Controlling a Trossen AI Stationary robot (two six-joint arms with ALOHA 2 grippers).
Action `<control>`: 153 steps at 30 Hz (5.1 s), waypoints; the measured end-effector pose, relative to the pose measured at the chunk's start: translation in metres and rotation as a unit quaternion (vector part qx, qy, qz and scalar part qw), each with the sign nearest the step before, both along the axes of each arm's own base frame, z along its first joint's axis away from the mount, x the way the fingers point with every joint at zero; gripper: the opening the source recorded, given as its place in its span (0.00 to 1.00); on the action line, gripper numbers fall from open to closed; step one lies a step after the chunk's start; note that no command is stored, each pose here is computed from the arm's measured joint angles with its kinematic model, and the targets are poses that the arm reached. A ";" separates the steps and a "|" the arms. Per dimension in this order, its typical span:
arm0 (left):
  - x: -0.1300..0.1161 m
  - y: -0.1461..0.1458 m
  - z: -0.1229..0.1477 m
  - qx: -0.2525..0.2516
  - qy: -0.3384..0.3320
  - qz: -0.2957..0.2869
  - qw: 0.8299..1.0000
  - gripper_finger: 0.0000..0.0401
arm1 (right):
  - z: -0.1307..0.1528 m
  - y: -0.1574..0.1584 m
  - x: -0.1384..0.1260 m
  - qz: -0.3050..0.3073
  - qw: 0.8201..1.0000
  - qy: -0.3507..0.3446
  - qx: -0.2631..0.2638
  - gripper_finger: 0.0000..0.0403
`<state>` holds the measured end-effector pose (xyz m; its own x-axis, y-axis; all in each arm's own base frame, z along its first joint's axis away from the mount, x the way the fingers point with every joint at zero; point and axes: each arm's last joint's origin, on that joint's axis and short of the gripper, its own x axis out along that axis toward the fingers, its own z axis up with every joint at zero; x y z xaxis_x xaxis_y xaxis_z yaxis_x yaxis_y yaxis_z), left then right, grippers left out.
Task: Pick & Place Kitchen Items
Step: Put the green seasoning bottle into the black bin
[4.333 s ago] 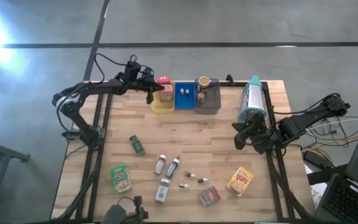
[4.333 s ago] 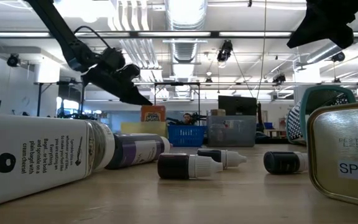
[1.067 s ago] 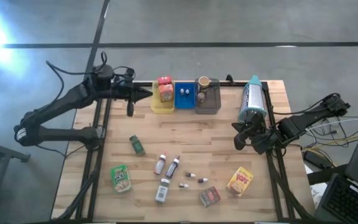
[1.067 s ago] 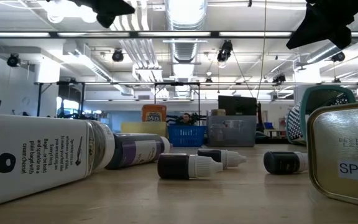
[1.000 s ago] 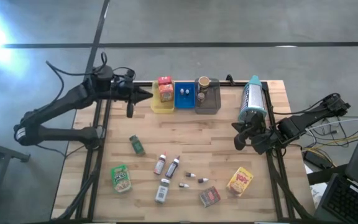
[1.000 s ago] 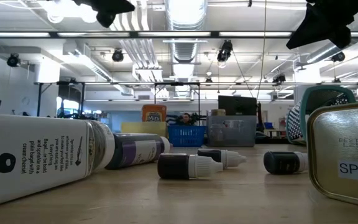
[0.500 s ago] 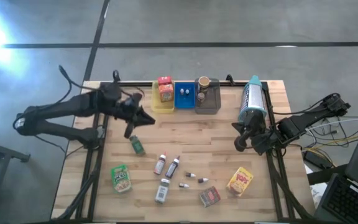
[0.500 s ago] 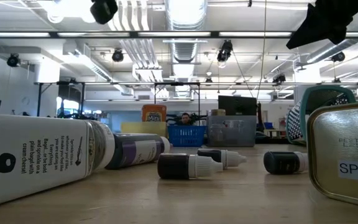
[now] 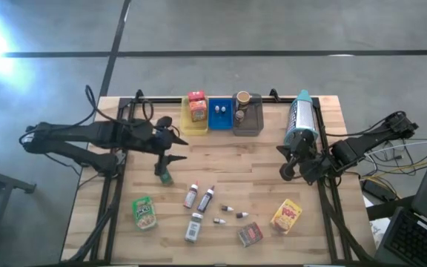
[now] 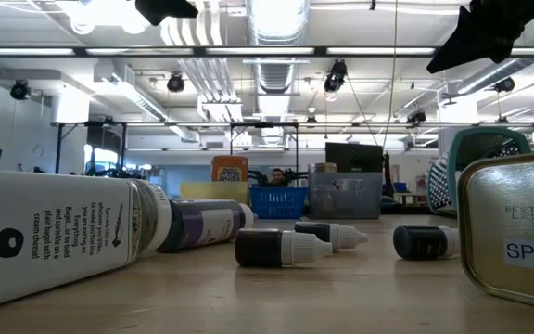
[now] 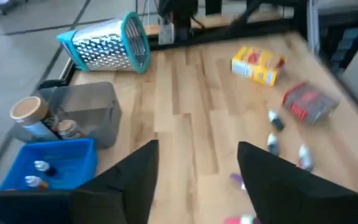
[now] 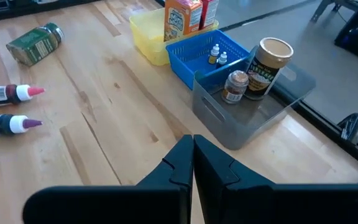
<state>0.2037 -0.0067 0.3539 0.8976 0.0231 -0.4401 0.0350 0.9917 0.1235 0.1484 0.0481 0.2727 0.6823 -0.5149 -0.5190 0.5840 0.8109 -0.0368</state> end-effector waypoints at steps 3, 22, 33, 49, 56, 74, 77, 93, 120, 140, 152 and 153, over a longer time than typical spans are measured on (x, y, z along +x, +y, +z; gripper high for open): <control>-0.003 0.001 -0.004 0.060 0.028 -0.016 0.998 0.60 | 0.000 -0.001 0.000 -0.003 1.000 -0.001 0.000 0.02; -0.026 0.005 -0.034 0.281 0.244 -0.138 0.918 0.60 | 0.003 -0.003 0.000 -0.064 0.996 -0.058 0.005 0.02; -0.034 0.013 -0.049 0.339 0.349 -0.230 0.843 0.60 | 0.004 -0.004 0.000 -0.113 0.988 -0.108 0.018 0.02; -0.019 0.029 -0.095 0.336 0.454 -0.307 0.766 0.60 | 0.004 -0.004 0.000 -0.125 0.983 -0.126 0.040 0.02; -0.009 0.028 -0.112 0.294 0.475 -0.305 0.772 0.60 | 0.004 -0.004 0.000 -0.121 0.984 -0.122 0.036 0.02; 0.006 0.017 -0.153 0.262 0.483 -0.334 0.766 0.60 | 0.004 -0.004 0.000 -0.116 0.986 -0.115 0.028 0.02; 0.006 0.017 -0.157 0.261 0.482 -0.333 0.767 0.60 | 0.004 -0.004 0.000 -0.116 0.986 -0.114 0.028 0.02; -0.001 0.016 -0.186 0.276 0.464 -0.342 0.769 0.60 | 0.003 -0.004 0.000 -0.117 0.986 -0.115 0.028 0.02; 0.002 0.017 -0.205 0.291 0.451 -0.330 0.777 0.52 | 0.003 -0.004 0.000 -0.116 0.986 -0.113 0.027 0.02; 0.066 0.027 -0.097 0.167 0.297 -0.112 0.933 0.52 | 0.006 0.003 0.013 -0.077 0.990 -0.117 0.022 0.02; 0.125 0.050 -0.071 -0.057 0.265 -0.079 0.959 0.52 | 0.011 0.009 0.023 0.001 0.996 -0.089 -0.016 0.02; 0.131 0.051 -0.072 -0.061 0.281 -0.078 0.955 0.52 | 0.011 0.009 0.023 0.011 0.996 -0.086 -0.009 0.02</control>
